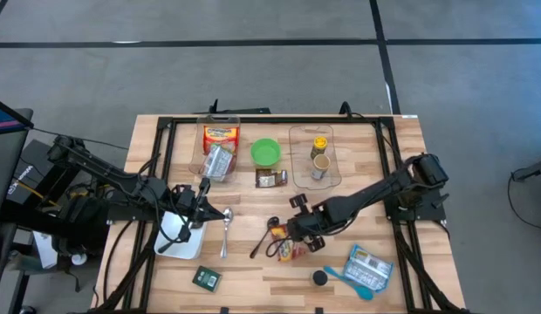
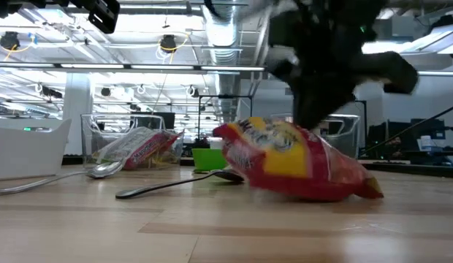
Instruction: Pick & Place Food Item
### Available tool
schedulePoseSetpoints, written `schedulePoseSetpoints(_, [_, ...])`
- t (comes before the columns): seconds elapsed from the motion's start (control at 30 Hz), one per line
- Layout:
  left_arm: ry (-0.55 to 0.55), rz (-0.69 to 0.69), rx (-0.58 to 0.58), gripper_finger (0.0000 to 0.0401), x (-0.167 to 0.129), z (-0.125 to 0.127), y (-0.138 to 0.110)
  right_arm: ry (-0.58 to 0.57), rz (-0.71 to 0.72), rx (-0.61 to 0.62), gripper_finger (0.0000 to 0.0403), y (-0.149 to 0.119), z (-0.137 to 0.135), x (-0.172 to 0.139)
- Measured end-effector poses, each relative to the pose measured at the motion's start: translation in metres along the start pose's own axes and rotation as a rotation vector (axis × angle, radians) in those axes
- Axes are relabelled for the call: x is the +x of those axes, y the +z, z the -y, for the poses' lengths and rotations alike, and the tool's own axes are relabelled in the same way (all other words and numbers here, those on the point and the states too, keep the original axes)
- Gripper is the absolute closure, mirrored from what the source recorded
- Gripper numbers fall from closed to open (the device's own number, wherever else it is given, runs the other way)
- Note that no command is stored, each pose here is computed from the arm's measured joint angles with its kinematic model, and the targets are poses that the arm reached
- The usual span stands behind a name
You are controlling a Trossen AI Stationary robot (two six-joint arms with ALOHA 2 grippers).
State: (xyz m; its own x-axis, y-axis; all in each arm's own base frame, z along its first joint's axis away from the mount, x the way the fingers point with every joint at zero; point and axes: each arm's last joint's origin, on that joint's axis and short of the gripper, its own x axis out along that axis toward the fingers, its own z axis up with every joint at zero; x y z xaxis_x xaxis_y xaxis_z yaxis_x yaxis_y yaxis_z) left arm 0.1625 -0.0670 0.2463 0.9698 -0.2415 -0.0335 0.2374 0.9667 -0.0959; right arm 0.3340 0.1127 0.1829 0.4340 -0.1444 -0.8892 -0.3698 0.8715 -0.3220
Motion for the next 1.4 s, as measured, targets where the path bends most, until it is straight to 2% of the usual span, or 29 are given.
schedulePoseSetpoints(0.27, [0.000,0.002,0.000,0.0401,0.000,0.000,0.000,-0.235,-0.012,-0.051,0.0403,0.019,-0.004,-0.033])
schedulePoseSetpoints(0.5, [0.000,0.003,-0.001,0.0401,0.000,0.000,0.000,-0.399,-0.006,-0.040,0.0403,0.024,-0.013,-0.045])
schedulePoseSetpoints(0.87, [0.007,0.005,-0.001,0.0401,0.000,0.000,0.000,-0.560,0.016,0.095,0.0403,0.021,-0.022,-0.052])
schedulePoseSetpoints(1.1, [0.012,0.005,-0.001,0.0401,0.000,0.000,0.000,-0.602,0.042,0.157,0.0403,0.022,-0.021,-0.053])
schedulePoseSetpoints(1.4, [0.016,0.006,-0.001,0.0401,0.000,0.000,0.000,-0.805,0.075,0.178,0.0403,0.022,-0.019,-0.057])
